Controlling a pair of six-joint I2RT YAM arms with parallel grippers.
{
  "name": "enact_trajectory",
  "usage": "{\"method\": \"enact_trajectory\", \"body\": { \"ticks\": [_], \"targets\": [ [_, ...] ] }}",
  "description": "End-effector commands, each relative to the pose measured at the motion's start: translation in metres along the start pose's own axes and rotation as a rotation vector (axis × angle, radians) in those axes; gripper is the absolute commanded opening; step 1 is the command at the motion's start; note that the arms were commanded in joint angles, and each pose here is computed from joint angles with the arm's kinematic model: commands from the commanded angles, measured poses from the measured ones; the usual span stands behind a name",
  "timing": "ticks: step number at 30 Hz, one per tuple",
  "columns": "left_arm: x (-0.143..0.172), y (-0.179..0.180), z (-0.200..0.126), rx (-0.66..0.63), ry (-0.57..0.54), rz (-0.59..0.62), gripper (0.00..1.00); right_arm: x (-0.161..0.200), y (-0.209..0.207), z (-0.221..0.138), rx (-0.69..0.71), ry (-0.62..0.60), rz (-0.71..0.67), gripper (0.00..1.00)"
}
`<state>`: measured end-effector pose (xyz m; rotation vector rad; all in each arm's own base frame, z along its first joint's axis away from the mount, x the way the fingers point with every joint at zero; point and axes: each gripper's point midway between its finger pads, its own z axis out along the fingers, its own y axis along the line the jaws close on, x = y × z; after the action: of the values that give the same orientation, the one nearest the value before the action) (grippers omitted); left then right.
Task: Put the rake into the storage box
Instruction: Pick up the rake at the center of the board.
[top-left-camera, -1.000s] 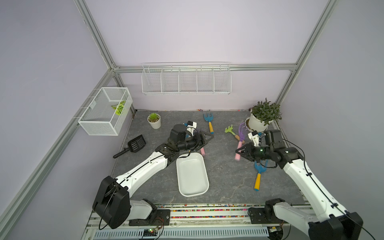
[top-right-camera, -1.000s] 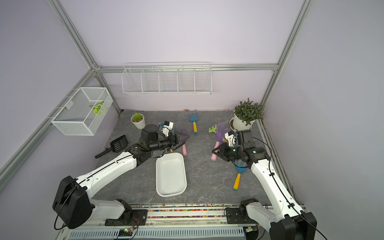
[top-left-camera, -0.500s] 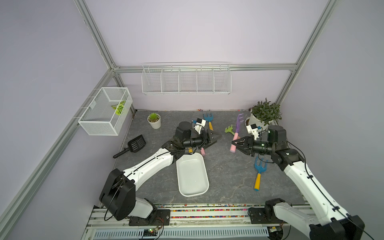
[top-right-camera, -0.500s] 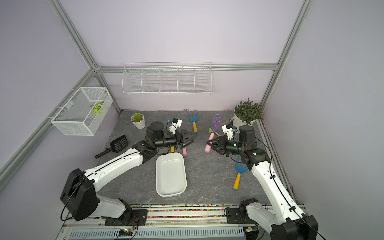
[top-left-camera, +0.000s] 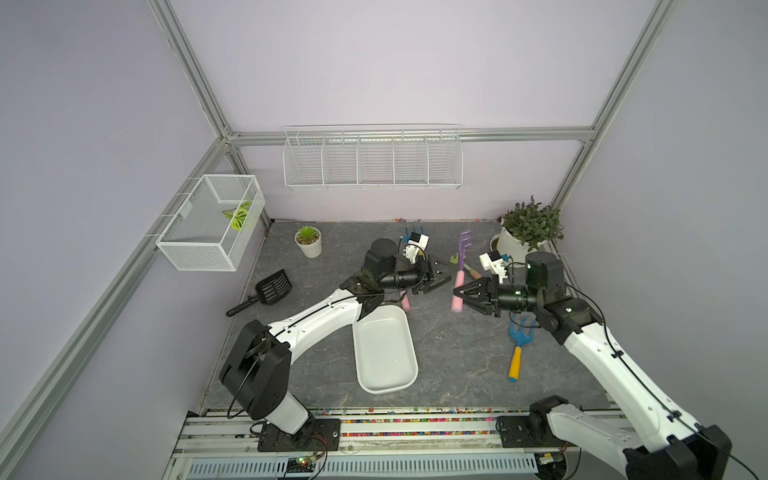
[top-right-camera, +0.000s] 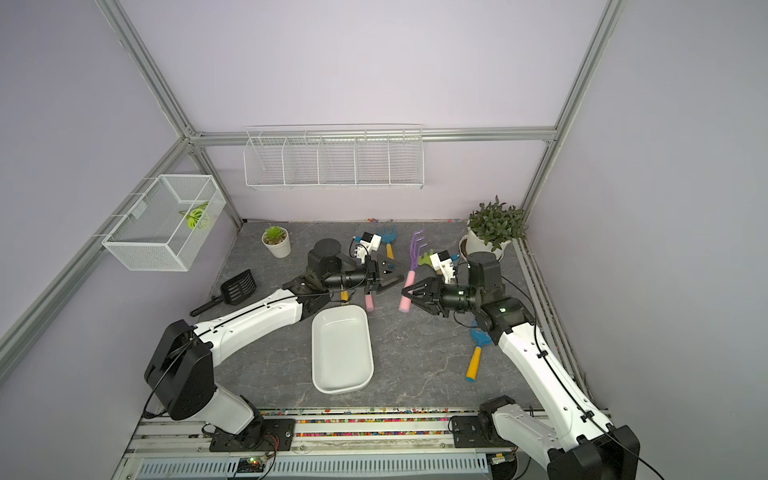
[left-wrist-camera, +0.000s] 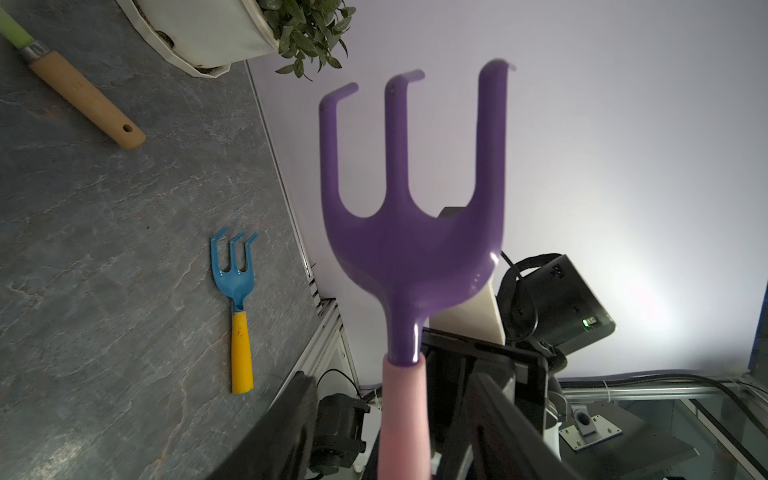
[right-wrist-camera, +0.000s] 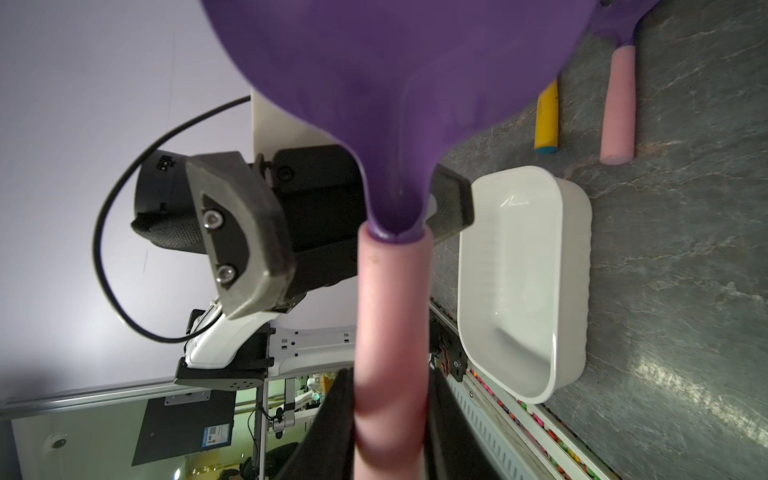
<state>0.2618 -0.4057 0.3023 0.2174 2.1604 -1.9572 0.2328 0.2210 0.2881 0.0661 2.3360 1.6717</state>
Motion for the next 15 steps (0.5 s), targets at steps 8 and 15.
{"method": "enact_trajectory", "body": {
  "ticks": [8, 15],
  "targets": [
    [0.002, 0.003, 0.009, -0.100, 0.020, 0.056, 0.59, 0.011, -0.018, -0.005, 0.143, 0.014, -0.042, 0.00],
    [-0.001, 0.016, -0.011, -0.281, -0.024, 0.103, 0.59, 0.017, -0.042, -0.018, 0.384, 0.029, -0.096, 0.00]
  ]
}}
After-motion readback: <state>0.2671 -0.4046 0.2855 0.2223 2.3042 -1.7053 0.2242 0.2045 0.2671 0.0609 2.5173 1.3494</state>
